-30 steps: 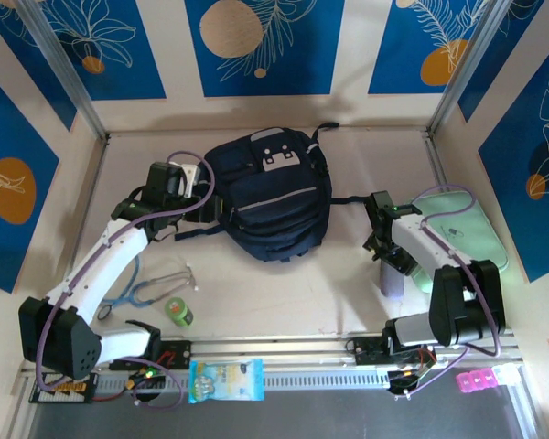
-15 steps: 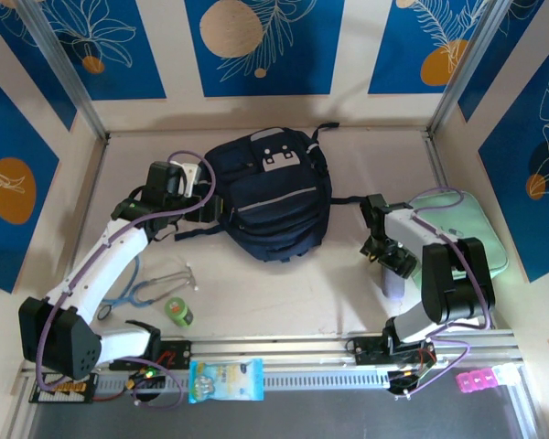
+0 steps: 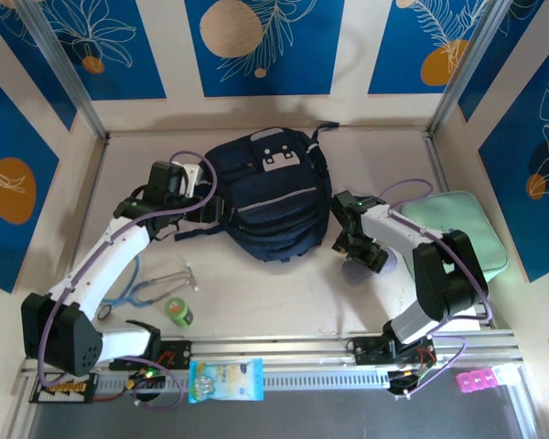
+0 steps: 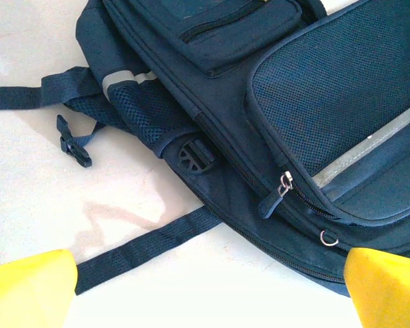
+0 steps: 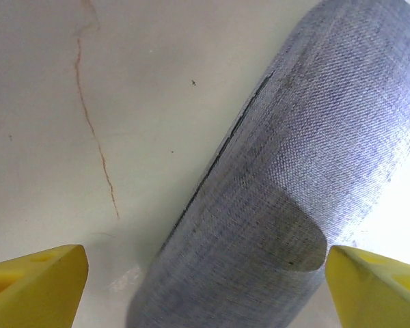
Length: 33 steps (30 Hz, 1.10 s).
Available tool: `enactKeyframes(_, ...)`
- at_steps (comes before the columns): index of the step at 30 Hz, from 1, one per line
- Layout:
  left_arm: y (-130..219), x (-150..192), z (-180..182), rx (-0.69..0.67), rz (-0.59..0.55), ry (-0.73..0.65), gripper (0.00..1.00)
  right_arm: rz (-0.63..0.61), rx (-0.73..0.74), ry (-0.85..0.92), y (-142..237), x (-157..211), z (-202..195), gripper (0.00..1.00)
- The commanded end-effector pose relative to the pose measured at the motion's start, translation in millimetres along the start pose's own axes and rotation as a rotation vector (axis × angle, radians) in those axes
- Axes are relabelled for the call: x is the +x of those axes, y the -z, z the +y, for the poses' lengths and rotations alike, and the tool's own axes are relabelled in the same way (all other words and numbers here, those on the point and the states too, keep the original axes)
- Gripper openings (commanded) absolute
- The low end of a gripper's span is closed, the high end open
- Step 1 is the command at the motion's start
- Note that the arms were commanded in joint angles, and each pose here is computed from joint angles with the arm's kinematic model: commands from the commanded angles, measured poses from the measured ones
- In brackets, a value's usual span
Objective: Pack the student bag
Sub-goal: Rotate the glasses case at the middle-right of the table, then pick up the glasses case from the middle-right of the table.
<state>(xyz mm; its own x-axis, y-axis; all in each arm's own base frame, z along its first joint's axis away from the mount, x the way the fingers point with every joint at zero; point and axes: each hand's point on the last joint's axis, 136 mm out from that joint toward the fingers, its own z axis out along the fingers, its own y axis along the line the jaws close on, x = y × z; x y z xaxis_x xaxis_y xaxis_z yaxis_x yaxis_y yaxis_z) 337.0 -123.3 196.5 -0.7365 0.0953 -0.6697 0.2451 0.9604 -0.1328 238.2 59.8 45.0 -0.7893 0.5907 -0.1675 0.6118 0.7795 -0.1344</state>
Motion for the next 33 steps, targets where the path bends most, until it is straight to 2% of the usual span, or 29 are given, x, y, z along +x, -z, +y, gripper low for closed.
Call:
enactKeyframes(1,-0.5,2.0,-0.7,0.020,0.019,-0.012,1.00,0.007,0.002,-0.052,11.7,0.8,-13.3,0.90)
enactKeyframes(6,-2.5,2.5,-3.9,0.039,0.029,-0.006,1.00,0.027,-0.042,-0.117,10.5,7.0,-22.9,0.91)
enactKeyframes(11,-3.3,1.3,-5.9,0.050,0.032,-0.005,1.00,0.113,-0.092,-0.202,-7.1,11.0,-16.8,1.00)
enactKeyframes(16,-3.6,3.0,-5.7,0.048,0.040,-0.008,1.00,0.124,-0.038,-0.260,-10.8,13.9,-25.7,0.99)
enactKeyframes(26,-5.7,2.8,-8.1,0.062,0.043,-0.004,1.00,0.155,-0.053,-0.314,-24.7,29.1,-30.3,1.00)
enactKeyframes(33,-3.9,-4.9,-15.7,0.100,0.047,-0.009,1.00,0.112,-0.083,-0.334,-33.3,20.5,-25.0,0.86)
